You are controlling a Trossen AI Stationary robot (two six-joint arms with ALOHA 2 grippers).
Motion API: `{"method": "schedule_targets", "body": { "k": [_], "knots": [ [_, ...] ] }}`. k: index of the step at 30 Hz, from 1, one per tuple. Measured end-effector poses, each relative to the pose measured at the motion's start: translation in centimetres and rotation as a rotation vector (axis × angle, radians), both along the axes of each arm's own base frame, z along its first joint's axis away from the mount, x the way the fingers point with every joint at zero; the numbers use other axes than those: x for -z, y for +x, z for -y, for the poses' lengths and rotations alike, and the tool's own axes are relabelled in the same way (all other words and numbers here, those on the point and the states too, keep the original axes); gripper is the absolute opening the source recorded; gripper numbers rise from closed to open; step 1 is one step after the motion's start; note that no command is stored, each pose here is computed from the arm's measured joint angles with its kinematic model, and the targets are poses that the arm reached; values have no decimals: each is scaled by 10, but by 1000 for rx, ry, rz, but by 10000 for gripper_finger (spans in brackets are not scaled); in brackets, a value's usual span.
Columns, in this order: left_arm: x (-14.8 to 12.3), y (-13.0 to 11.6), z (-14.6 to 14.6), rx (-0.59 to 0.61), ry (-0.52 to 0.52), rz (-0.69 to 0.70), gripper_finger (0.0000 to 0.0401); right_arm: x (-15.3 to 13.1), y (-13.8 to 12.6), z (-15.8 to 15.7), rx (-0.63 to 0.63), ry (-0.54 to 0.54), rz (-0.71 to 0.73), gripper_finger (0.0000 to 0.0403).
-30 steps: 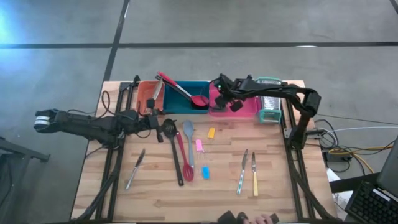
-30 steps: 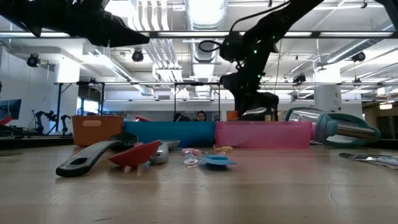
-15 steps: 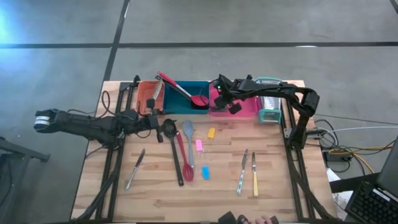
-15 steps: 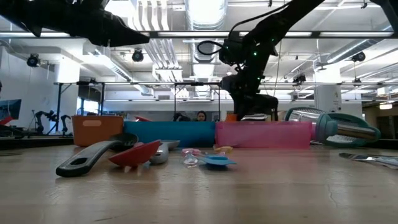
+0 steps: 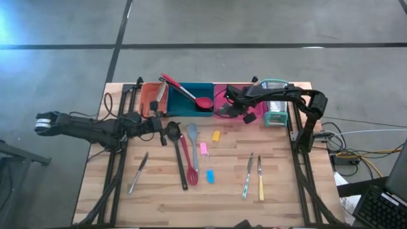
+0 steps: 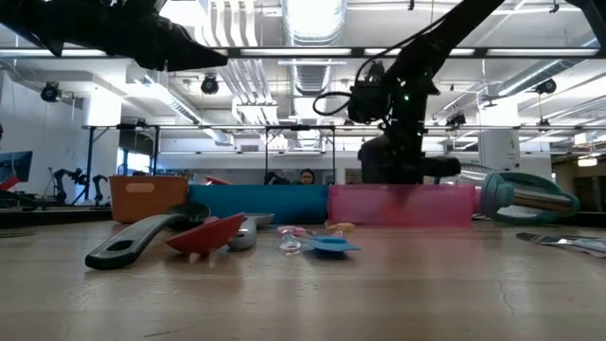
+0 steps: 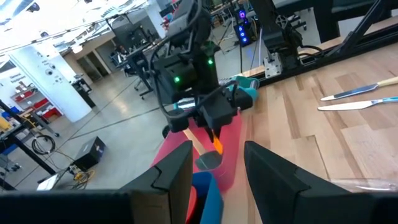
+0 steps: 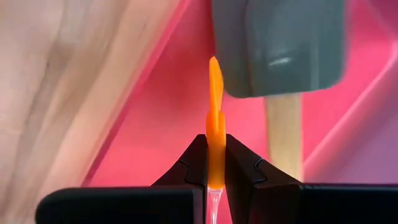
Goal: Pick & Place Kitchen Items
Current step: Put the orange spatula into the red bin
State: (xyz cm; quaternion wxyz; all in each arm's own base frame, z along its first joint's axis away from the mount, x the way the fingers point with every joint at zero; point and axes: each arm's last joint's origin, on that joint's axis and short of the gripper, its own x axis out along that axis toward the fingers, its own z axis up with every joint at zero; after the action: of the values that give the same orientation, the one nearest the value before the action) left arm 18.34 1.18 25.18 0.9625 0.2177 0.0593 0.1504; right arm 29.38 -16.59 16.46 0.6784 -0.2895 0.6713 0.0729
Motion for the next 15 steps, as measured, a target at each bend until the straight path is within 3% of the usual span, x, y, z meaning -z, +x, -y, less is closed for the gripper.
{"method": "schedule_targets", "body": {
  "k": [11, 15],
  "knots": [
    [-1, 0, 0, -12, 3, 14, 149, 9, -6, 3, -19, -23, -7, 18],
    [-1, 0, 0, -12, -4, 16, 149, 9, -6, 2, -13, -22, -6, 50]
  ]
}}
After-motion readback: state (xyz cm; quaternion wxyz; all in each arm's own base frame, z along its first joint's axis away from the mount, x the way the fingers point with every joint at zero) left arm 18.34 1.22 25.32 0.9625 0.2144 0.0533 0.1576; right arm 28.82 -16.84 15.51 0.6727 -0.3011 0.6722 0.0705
